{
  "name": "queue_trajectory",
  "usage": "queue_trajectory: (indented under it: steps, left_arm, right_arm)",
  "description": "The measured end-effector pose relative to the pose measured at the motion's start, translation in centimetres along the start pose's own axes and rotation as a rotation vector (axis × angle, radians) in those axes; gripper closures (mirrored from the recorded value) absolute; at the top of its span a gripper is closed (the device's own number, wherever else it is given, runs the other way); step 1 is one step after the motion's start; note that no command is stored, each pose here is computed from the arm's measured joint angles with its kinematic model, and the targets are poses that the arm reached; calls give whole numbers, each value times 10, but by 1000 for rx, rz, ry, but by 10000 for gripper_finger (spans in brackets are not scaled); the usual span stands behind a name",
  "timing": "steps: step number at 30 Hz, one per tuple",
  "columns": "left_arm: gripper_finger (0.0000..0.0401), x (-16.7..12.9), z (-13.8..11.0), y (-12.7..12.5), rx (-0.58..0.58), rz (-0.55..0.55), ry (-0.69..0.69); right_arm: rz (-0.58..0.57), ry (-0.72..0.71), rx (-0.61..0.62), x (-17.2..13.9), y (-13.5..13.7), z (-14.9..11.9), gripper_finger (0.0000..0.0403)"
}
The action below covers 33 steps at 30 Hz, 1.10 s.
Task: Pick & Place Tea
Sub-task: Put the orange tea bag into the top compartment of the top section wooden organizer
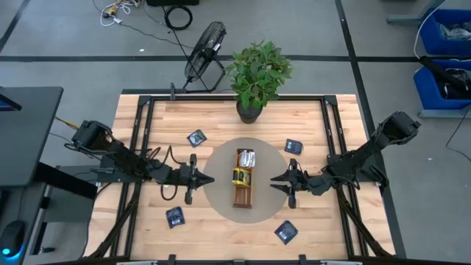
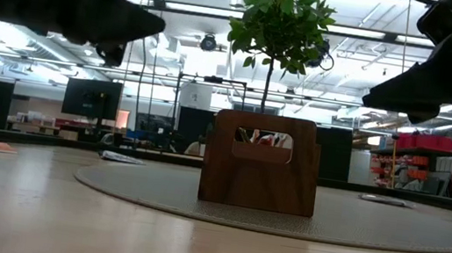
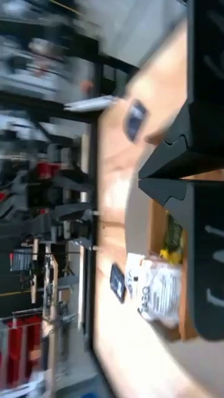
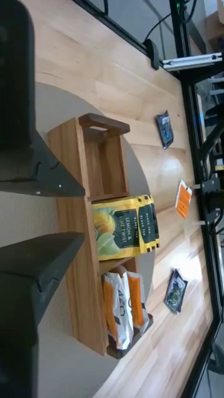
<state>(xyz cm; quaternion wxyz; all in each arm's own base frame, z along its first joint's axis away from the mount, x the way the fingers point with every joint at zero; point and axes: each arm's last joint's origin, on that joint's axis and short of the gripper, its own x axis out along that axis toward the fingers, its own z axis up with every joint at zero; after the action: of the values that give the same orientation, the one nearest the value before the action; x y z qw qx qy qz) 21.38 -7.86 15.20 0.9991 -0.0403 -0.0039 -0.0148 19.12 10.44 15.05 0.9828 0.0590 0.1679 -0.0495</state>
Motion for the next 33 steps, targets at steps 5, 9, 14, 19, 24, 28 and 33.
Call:
queue_trajectory:
  steps: [5, 9, 14, 19, 24, 28, 33]
  left_arm:
    - [395, 9, 1, -5, 196, 35, 63]
    - [391, 22, 8, -12, 339, 33, 107]
    - [397, 28, 17, -25, 508, 187, 322]
    - [387, 28, 30, -40, 580, 194, 502]
    - [379, 21, 40, -51, 560, 193, 665]
    - [380, 13, 44, -55, 532, 224, 774]
    - [382, -4, 47, -55, 536, 236, 958]
  right_arm:
    - [-48, -16, -3, 0, -2, 0, 292]
    - [-57, -7, 15, 1, -3, 0, 292]
    - [-71, 25, 41, 1, -4, -4, 292]
    - [-79, 42, 37, 0, -5, -6, 292]
    - [-78, 42, 21, 0, -5, -6, 292]
    - [-81, 49, 16, 0, -6, -7, 292]
    - [-82, 51, 21, 0, -6, -7, 292]
